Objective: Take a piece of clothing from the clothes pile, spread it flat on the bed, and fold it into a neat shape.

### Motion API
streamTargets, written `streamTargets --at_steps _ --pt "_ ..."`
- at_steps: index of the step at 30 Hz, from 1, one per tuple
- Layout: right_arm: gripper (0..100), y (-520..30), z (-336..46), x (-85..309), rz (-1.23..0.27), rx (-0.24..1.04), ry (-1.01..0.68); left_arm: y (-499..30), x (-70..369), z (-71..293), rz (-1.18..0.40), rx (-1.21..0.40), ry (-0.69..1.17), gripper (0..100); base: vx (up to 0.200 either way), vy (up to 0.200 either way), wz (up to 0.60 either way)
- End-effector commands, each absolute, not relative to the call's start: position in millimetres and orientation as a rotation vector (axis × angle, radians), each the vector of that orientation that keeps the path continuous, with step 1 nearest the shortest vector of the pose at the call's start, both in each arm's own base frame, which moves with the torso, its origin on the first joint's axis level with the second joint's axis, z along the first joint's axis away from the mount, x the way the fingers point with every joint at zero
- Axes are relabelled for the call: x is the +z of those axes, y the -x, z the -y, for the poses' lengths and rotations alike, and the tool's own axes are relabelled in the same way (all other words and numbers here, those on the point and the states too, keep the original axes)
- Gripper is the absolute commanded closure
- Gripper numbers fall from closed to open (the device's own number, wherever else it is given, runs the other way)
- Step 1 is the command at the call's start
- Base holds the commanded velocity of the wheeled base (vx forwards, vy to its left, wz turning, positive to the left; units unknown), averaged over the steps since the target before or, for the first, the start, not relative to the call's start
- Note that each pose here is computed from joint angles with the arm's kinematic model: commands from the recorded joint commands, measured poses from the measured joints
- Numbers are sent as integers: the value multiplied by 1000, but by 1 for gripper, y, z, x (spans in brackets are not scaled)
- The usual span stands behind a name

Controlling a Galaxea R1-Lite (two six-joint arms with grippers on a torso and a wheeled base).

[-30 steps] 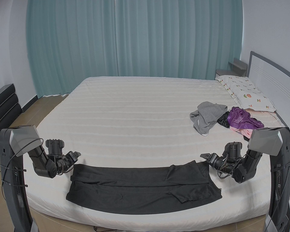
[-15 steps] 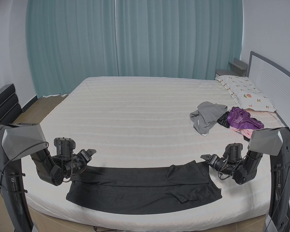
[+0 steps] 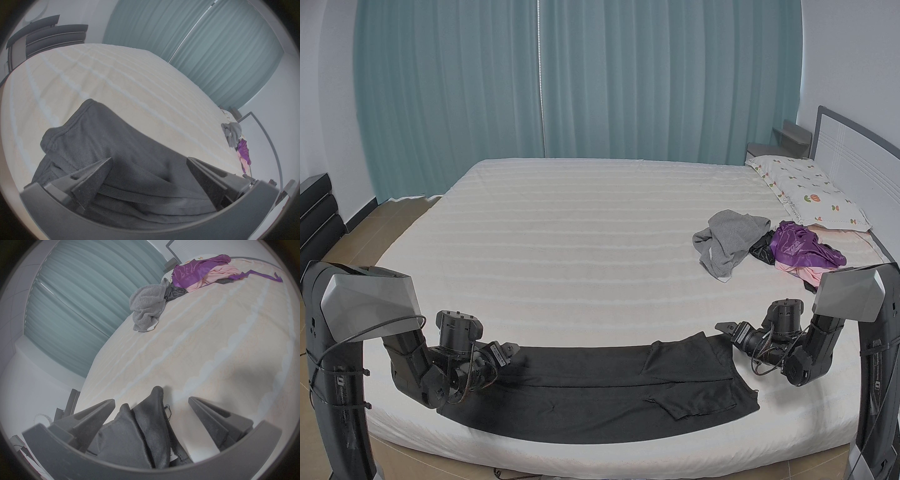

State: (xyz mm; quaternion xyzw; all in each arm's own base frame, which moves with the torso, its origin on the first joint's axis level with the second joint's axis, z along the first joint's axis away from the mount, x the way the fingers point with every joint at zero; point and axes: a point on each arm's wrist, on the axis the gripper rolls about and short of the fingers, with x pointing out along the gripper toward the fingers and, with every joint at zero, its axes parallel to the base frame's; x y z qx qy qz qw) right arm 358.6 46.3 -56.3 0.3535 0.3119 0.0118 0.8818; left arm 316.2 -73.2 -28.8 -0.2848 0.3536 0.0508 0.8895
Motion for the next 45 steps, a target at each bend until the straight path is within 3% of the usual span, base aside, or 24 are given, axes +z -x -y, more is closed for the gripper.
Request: streamTargets --at_steps 1,16,23,30,39,45 --pt "0 -356 -47 -57 -657 24 -735 -307 -34 75 -771 107 563 0 0 0 0" --pt "0 -355 -47 -56 -659 24 -734 -281 -32 68 -859 98 371 0 0 0 0" --pt "0 -355 -47 -56 -659 24 -734 -287 -25 59 -823 138 376 0 0 0 0" --pt "0 -355 -47 -57 -659 24 -734 -291 13 41 -741 172 405 0 0 0 0" --pt "0 -355 -47 -57 -660 24 -734 -298 13 14 -725 240 391 0 0 0 0" --pt "0 -355 -47 -57 -659 24 -734 -296 -6 12 -808 257 359 0 0 0 0"
